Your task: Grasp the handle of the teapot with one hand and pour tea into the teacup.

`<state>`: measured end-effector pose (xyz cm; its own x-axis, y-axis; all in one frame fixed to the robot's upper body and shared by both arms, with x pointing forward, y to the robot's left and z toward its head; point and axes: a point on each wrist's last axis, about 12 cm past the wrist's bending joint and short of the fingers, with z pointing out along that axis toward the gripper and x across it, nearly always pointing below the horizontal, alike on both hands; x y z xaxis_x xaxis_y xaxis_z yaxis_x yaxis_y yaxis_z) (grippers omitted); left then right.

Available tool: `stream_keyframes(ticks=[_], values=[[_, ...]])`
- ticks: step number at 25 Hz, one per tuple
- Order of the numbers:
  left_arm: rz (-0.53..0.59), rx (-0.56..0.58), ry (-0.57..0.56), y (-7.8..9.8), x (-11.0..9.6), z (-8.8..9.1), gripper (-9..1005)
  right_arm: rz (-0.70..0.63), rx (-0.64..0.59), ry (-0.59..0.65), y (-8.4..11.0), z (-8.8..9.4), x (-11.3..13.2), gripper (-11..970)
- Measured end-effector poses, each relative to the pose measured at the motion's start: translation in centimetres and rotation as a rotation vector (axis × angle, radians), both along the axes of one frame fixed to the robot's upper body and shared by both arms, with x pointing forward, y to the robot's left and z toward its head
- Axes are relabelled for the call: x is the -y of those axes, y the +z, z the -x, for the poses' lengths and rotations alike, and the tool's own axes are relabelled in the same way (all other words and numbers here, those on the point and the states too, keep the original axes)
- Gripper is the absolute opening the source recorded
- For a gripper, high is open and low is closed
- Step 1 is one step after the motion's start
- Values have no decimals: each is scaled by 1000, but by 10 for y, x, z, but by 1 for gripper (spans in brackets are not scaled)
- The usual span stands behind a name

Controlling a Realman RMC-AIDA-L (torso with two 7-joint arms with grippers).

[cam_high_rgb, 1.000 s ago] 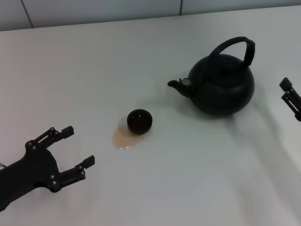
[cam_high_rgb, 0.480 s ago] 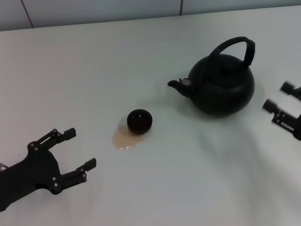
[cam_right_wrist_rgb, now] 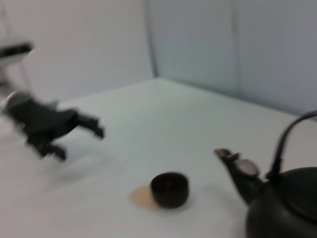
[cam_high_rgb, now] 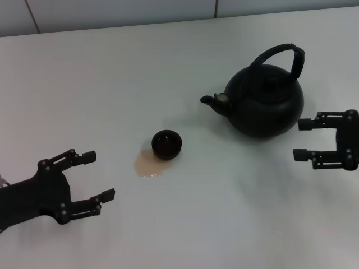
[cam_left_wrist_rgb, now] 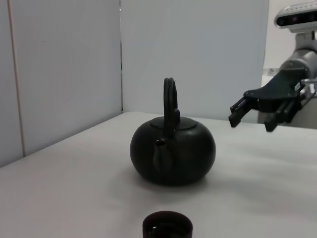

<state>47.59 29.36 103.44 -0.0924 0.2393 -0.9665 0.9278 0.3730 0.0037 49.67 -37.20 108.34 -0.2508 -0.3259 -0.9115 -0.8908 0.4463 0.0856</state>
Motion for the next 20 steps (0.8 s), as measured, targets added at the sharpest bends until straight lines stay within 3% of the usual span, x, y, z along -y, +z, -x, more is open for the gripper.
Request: stream_keyframes(ticks=[11,20], values=[[-6,-30,-57,19,-4,-14,863,33,9,74,6,-13,-17,709],[-7,-31,-57,19,-4,-15,863,36,14,76,5,-13,-20,710]])
